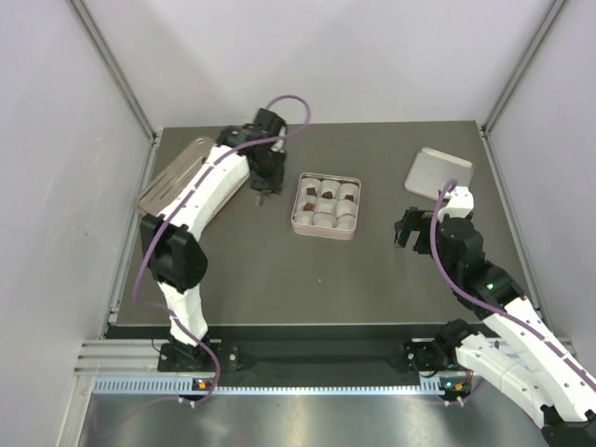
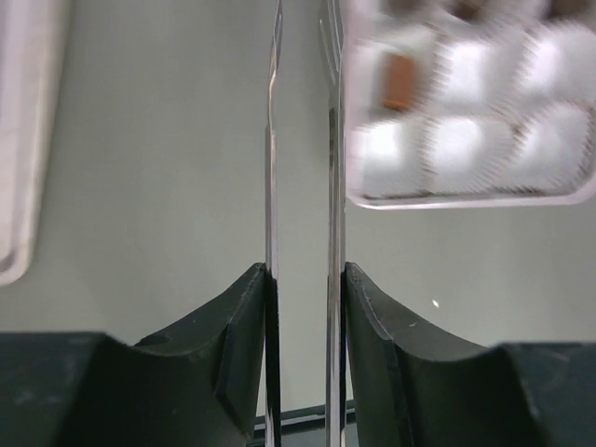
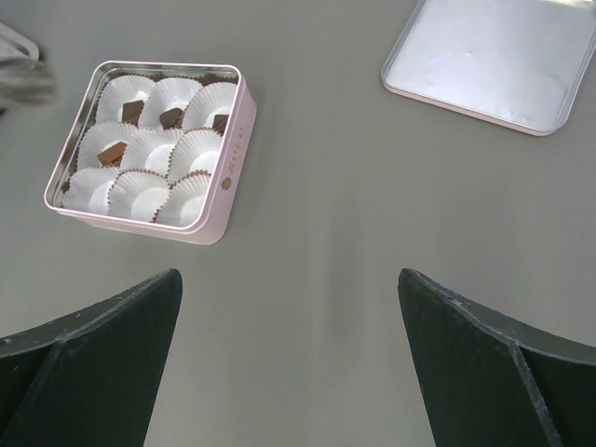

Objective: Pack the chocolate

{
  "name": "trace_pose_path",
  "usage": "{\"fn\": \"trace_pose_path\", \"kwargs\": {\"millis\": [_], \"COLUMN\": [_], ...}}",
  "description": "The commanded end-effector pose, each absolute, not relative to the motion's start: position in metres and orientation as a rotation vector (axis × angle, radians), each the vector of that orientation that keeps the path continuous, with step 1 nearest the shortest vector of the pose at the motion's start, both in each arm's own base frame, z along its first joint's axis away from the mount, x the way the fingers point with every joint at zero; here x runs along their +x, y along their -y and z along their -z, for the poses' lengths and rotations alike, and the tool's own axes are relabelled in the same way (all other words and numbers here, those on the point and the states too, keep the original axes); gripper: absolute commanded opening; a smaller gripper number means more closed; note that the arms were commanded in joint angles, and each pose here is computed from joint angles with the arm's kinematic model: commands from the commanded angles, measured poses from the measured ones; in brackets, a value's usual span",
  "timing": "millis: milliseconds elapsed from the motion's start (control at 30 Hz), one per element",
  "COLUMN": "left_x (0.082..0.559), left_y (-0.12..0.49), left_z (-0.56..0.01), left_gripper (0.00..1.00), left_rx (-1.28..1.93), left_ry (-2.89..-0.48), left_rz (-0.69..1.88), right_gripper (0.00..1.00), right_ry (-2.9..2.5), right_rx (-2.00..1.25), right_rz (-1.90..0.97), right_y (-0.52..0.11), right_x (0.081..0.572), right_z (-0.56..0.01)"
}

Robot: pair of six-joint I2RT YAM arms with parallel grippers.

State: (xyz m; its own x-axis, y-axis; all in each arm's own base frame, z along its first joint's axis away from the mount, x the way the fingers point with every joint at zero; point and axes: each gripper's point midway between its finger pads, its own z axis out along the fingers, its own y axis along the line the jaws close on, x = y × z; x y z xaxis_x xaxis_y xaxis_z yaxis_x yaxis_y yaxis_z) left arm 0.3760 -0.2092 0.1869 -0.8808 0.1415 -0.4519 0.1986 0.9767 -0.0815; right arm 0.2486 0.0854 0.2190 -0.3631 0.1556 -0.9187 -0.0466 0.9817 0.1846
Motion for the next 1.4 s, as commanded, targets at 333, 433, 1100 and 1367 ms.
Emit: {"fn": "trace_pose_path", "kwargs": {"millis": [333, 433, 1100, 1367], "left_x": [0.399, 0.402, 0.421, 0.423], "left_y": [0.02, 0.023, -0.002, -0.009], "left_z": [-0.213, -0.206, -0.146, -0.129], "left_gripper": [0.42, 0.44, 0.47, 0.46], "left_rx": [-0.336, -0.313, -0.325, -0.324], "left_ry": [-2.553, -2.57, -2.671, -2.72], "left_rz": [0.145, 0.168, 0.161, 0.11], "right_gripper": [1.0, 1.0, 1.0, 1.0], "right_ry": [-1.866, -1.868, -1.869, -1.87], "right_rx": [0.083, 0.085, 0.079, 0.079], "right_rz": [-0.283, -0.276, -0.249, -0.236], "right_y": [-0.096, -0.095, -0.092, -0.091], "right_x": [0.252, 0.253, 0.254, 0.256], "right_z": [-0.241, -0.24, -0.236, -0.235]}}
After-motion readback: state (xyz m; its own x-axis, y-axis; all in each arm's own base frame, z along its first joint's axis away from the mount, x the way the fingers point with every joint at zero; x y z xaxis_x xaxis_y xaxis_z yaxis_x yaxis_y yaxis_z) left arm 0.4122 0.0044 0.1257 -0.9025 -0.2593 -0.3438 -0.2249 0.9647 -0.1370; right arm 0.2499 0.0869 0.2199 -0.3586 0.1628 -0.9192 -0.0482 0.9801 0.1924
